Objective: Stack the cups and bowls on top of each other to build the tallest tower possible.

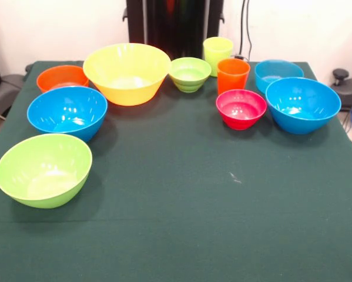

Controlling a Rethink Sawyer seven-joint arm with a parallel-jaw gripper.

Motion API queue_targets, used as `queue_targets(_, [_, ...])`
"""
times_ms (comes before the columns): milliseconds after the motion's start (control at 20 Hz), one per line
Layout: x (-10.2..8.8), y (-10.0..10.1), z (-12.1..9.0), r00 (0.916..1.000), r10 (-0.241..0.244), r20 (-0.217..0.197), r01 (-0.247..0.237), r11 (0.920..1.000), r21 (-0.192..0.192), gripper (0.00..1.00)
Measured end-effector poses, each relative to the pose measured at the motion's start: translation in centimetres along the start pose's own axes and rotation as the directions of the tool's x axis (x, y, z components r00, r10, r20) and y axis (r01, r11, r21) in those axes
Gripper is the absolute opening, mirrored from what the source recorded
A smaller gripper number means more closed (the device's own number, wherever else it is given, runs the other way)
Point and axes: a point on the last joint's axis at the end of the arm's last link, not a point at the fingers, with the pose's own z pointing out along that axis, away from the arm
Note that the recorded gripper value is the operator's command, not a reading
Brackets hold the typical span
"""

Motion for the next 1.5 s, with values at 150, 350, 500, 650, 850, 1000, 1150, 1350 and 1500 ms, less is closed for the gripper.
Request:
queue_targets(150, [-0.4, -2.1, 0.4, 0.9992, 0.023, 0.033, -0.024, 0.9995, 0.02, 1.0])
queue_targets(350, [-0.4, -4.8, 1.2, 0.9976, 0.041, 0.055, -0.044, 0.9981, 0.044, 1.0])
queue_targets(500, [-0.2, -6.4, 2.0, 0.9972, 0.045, 0.059, -0.048, 0.9973, 0.055, 1.0])
queue_targets(650, [0.3, -8.1, 3.1, 0.9973, 0.047, 0.057, -0.051, 0.9967, 0.064, 1.0])
queue_targets(850, [1.4, -10.1, 4.5, 0.9984, 0.047, 0.03, -0.049, 0.9966, 0.067, 1.0])
queue_targets(1000, [2.3, -11.5, 5.6, 0.9991, 0.042, 0.005, -0.042, 0.9968, 0.068, 1.0])
queue_targets(1150, [3.1, -13.5, 7.3, 0.9992, 0.032, -0.025, -0.03, 0.9975, 0.064, 1.0])
queue_targets(1350, [3.6, -15.0, 8.9, 0.9987, 0.023, -0.047, -0.02, 0.9983, 0.054, 1.0])
queue_targets(1500, [3.8, -16.5, 10.4, 0.9984, 0.008, -0.056, -0.006, 0.999, 0.044, 1.0])
